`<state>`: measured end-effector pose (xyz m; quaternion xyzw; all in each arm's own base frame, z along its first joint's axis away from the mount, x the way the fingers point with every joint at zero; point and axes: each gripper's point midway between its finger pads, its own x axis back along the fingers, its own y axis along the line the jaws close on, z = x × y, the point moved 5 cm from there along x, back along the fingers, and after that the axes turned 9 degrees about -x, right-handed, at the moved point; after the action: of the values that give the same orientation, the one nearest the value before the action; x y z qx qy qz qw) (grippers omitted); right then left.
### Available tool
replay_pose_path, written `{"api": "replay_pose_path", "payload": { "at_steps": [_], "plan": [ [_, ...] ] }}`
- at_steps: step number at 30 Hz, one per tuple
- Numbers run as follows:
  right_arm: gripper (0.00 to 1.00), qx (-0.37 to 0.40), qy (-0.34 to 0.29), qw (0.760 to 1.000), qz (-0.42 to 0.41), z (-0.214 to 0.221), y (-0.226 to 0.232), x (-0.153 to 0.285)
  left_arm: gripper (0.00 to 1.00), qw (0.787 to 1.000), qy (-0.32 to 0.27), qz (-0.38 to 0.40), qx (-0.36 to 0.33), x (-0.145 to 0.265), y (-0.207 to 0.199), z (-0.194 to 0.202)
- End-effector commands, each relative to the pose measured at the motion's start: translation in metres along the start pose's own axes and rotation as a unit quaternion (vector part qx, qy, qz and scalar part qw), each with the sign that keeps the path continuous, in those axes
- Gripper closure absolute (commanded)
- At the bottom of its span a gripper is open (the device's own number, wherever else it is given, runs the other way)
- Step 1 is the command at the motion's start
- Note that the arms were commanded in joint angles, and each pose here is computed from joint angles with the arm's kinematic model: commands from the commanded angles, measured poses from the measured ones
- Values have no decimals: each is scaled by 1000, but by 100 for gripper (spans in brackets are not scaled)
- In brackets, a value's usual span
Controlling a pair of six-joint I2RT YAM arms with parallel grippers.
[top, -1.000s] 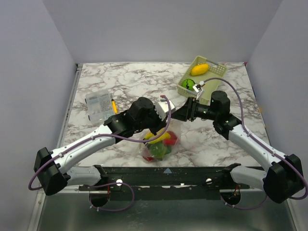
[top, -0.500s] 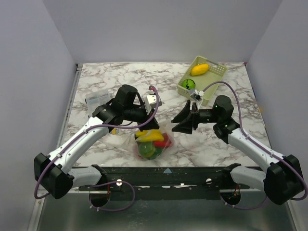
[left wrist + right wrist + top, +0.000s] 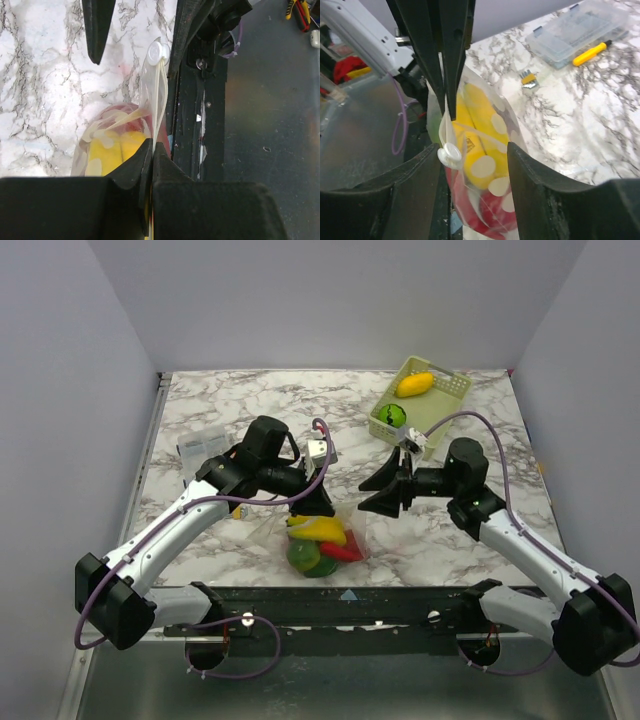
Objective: Place the food in the zip-top bag and seal the zipper
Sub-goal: Zip the zipper food storage bag at the center of the board.
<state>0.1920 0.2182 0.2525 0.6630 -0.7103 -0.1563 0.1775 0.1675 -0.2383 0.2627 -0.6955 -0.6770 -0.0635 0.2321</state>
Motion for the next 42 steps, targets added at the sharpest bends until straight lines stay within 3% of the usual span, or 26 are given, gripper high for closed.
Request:
{"api": "replay_pose_path", "payload": {
  "at_steps": [1, 6, 12, 13, 18, 21, 24, 30, 31, 33, 38, 42],
  "plan": [
    [39, 68, -7, 997, 47, -11, 0, 4, 100, 999, -12, 30, -5, -1, -7, -3],
    [41, 114, 17, 993, 39, -6, 11, -7, 100, 999, -10, 31, -3, -2, -5, -4],
    [69, 136, 39, 989, 51, -4, 10, -14, 100, 999, -8, 33, 1, -4, -3, -3],
    [70, 139, 37, 988, 54, -5, 10, -14, 100, 999, -8, 33, 0, -4, -3, -3],
    [68, 140, 36, 988, 58, -6, 14, -10, 100, 999, -11, 33, 0, -3, -4, -3],
    [59, 134, 43, 987, 72, -2, 14, -7, 100, 999, -14, 37, -1, -2, -6, -5],
    [60, 141, 46, 986, 81, -2, 14, -7, 100, 999, -13, 38, 0, -2, -6, -5],
    [85, 143, 57, 984, 93, 0, 8, -10, 100, 1000, -7, 9, 5, -2, -1, -6],
    [87, 139, 58, 984, 99, 0, 7, -11, 98, 1000, 0, -21, 9, -2, 5, -5],
    [92, 126, 58, 984, 113, -2, 5, -10, 77, 995, 13, -98, -2, 0, 14, -5],
    [100, 44, 62, 993, 95, -6, 14, -17, 37, 974, 9, -209, -83, -2, 13, -6],
    [100, -35, 91, 992, 76, -5, 21, -22, 30, 959, -30, -242, -142, -2, 4, -14]
  ]
}}
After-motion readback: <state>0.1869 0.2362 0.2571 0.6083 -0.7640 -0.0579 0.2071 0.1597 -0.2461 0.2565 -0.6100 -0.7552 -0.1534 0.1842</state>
